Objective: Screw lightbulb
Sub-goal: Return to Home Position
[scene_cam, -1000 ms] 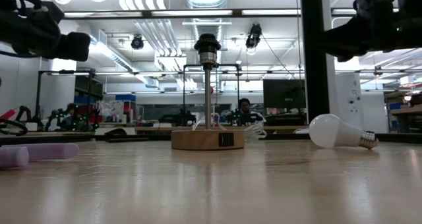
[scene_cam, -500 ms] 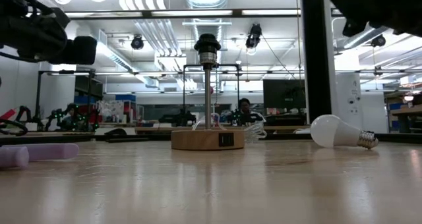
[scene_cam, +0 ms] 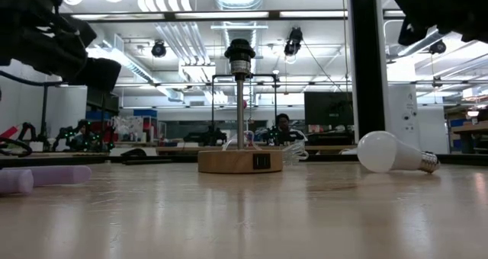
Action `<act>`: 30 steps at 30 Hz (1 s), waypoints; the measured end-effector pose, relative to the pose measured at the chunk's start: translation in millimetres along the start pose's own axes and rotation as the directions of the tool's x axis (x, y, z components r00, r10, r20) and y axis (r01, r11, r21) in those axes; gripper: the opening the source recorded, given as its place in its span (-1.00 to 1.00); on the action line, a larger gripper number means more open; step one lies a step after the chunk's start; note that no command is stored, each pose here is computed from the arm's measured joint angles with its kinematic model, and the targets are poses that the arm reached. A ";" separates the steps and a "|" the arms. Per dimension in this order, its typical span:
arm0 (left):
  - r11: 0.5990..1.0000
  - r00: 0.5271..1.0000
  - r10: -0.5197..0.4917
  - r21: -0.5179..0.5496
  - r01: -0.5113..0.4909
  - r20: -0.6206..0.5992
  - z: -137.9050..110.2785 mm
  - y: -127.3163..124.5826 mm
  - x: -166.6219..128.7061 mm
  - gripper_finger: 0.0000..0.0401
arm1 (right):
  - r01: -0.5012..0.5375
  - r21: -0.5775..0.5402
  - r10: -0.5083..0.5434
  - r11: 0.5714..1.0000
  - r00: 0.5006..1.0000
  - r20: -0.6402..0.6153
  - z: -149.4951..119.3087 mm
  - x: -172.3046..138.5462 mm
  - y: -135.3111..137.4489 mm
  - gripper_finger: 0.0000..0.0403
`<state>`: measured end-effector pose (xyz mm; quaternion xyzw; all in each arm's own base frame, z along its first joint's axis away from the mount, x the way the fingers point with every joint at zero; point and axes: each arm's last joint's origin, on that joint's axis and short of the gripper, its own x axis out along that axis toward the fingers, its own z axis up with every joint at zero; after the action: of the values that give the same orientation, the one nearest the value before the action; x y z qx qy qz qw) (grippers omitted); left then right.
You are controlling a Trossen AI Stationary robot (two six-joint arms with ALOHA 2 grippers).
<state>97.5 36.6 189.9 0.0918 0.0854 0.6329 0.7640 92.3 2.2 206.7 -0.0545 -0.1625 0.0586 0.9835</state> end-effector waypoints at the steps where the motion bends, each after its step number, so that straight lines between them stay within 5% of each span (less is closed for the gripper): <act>1: 1.000 1.000 -0.001 0.014 0.001 -0.004 -0.9 -1.3 0.3 -1.00 | -0.001 0.030 0.001 1.000 1.000 -0.004 -0.4 0.4 0.0 -0.41; 6: 0.997 1.000 -0.003 0.072 0.005 -0.020 -4.6 -7.1 1.7 -1.00 | 0.001 0.117 0.003 0.993 1.000 -0.029 -2.8 2.4 -0.1 -0.45; 30: 0.975 0.998 -0.005 0.219 0.019 -0.062 -14.9 -21.7 5.2 -1.00 | 0.002 0.108 0.004 0.994 0.999 -0.049 -4.9 3.8 -0.2 -0.37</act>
<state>115.5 38.2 170.0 0.1559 0.1787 0.6175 0.7500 97.5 2.0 203.2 -0.0029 -0.1347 0.0664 0.9887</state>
